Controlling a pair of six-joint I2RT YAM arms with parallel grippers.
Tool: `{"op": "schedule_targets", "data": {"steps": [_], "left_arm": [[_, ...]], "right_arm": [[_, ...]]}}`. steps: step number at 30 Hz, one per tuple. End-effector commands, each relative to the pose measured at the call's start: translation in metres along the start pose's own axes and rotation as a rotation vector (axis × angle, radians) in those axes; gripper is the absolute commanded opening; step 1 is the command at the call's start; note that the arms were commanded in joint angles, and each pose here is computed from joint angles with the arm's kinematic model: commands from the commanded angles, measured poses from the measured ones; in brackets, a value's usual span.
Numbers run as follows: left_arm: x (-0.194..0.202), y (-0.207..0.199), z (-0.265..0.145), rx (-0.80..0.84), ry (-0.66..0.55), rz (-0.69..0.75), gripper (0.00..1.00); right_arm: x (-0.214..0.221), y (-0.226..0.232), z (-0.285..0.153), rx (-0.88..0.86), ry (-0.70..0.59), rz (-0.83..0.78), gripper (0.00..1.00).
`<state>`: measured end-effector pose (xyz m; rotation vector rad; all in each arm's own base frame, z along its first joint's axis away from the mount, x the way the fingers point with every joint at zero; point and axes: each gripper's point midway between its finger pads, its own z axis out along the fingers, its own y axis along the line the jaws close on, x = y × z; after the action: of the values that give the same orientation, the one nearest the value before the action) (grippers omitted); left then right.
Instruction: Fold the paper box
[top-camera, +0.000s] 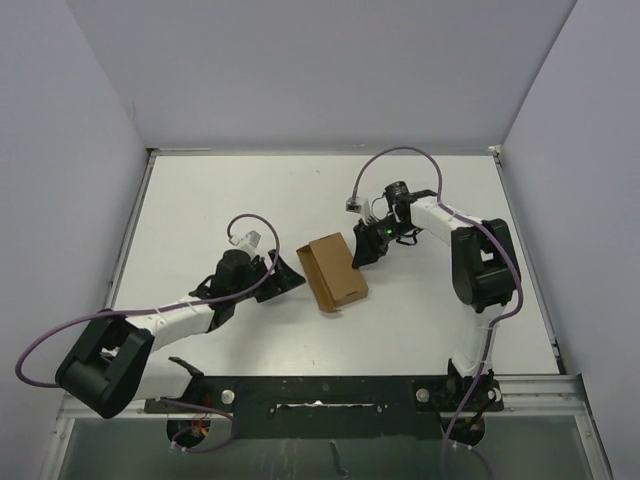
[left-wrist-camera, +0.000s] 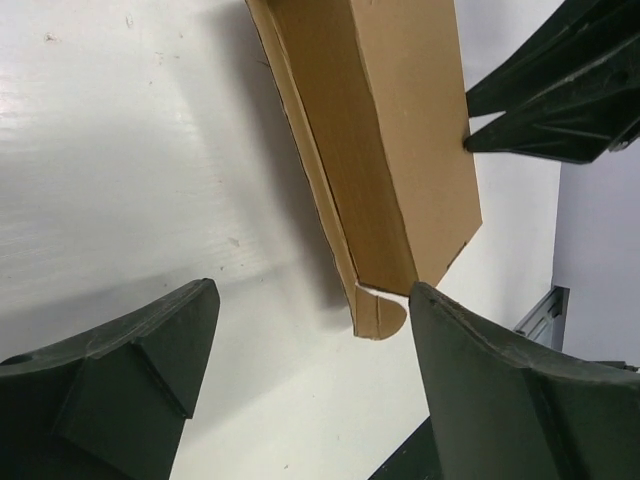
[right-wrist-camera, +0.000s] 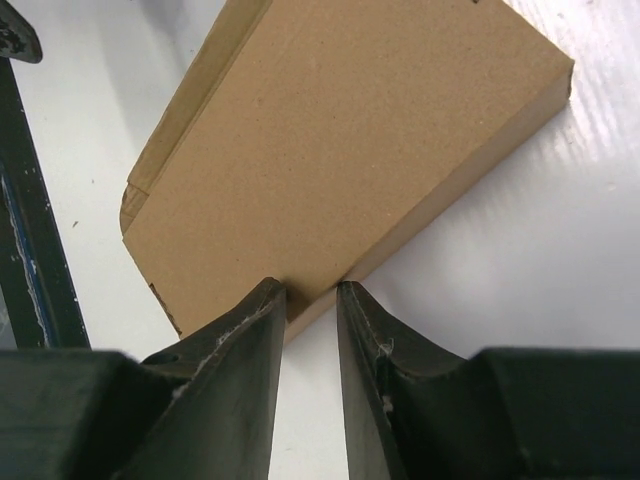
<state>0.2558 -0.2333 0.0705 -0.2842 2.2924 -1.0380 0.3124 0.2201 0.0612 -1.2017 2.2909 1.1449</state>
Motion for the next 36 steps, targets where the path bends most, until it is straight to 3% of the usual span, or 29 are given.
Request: {"op": "schedule_targets", "data": {"steps": [1,7,21,30,36], "left_arm": [[-0.017,-0.021,0.000,0.098,-0.077,-0.022,0.79],[-0.022,-0.021,0.011,0.129,-0.127,-0.124,0.98],[-0.048,-0.006,0.044,0.023,-0.182,-0.210,0.97],[-0.052,0.005,0.063,-0.027,-0.193,-0.276,0.77],[-0.052,0.012,0.071,-0.048,-0.187,-0.285,0.69]], "right_arm": [[-0.015,-0.007,-0.001,-0.003,0.025,-0.088,0.27],[-0.026,-0.008,0.007,-0.053,0.070,-0.189,0.25],[-0.058,0.000,0.015,-0.100,0.088,-0.454,0.27],[-0.064,0.005,-0.010,0.033,0.092,-0.570,0.46],[-0.055,0.066,-0.021,-0.035,-0.044,-0.846,0.54]]}}
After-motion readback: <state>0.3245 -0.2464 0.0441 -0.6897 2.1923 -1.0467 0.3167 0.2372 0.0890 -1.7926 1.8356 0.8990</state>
